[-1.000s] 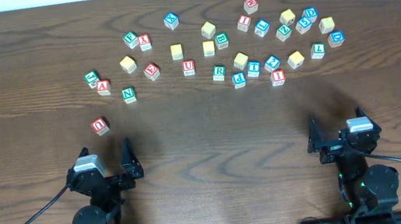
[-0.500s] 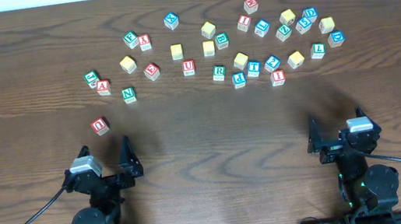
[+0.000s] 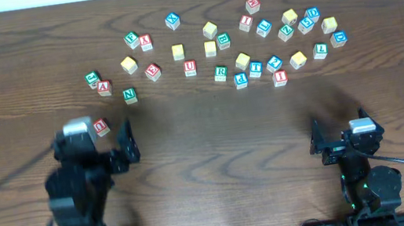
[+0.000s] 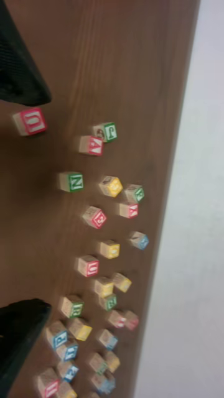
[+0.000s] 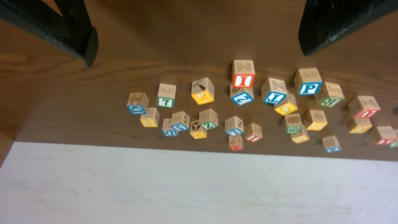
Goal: Spell out NEURIPS
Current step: 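Raise the left arm and move the left gripper over the green N block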
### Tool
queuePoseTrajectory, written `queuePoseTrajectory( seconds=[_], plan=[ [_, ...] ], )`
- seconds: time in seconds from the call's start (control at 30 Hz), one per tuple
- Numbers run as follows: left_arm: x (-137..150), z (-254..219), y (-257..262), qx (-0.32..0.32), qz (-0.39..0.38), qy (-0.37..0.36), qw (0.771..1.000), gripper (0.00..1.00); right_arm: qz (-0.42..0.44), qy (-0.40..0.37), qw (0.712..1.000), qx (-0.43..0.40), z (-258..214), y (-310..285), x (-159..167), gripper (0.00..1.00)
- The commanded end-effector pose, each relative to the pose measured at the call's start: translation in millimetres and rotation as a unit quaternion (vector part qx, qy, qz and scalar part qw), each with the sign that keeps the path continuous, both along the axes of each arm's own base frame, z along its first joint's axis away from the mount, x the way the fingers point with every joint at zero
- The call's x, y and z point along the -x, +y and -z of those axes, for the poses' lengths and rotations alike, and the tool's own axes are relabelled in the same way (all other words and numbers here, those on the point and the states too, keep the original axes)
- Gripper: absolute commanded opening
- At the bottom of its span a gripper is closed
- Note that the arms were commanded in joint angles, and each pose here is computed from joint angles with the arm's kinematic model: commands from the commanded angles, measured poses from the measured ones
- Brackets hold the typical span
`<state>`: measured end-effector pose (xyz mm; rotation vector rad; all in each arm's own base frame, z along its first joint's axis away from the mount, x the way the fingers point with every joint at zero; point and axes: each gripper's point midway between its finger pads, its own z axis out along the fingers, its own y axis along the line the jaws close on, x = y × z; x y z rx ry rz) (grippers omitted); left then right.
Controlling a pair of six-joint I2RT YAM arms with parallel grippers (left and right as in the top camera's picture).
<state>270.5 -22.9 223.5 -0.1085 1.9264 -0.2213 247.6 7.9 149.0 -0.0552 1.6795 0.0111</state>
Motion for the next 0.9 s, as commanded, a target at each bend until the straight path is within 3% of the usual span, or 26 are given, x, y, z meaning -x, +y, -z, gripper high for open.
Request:
queuePoseTrajectory(
  seconds=[0.0, 0.4, 0.87],
  plan=[
    [-25.1, -18.1, -4.7, -0.023, 0.019, 0.057, 0.998, 0.98, 0.003, 0.001, 1.0, -0.008, 0.4, -1.1, 0.2, 0.99],
    [-78.6, -33.9, -12.0, -0.06, 0.062, 0.265, 0.96, 0.98, 0.003, 0.001, 1.0, -0.008, 0.4, -1.0, 0.2, 0.99],
    [-84.1, -29.3, -17.4, -0.051, 0.074, 0.272, 0.958, 0.98, 0.003, 0.001, 1.0, -0.008, 0.4, -1.1, 0.2, 0.99]
  ],
)
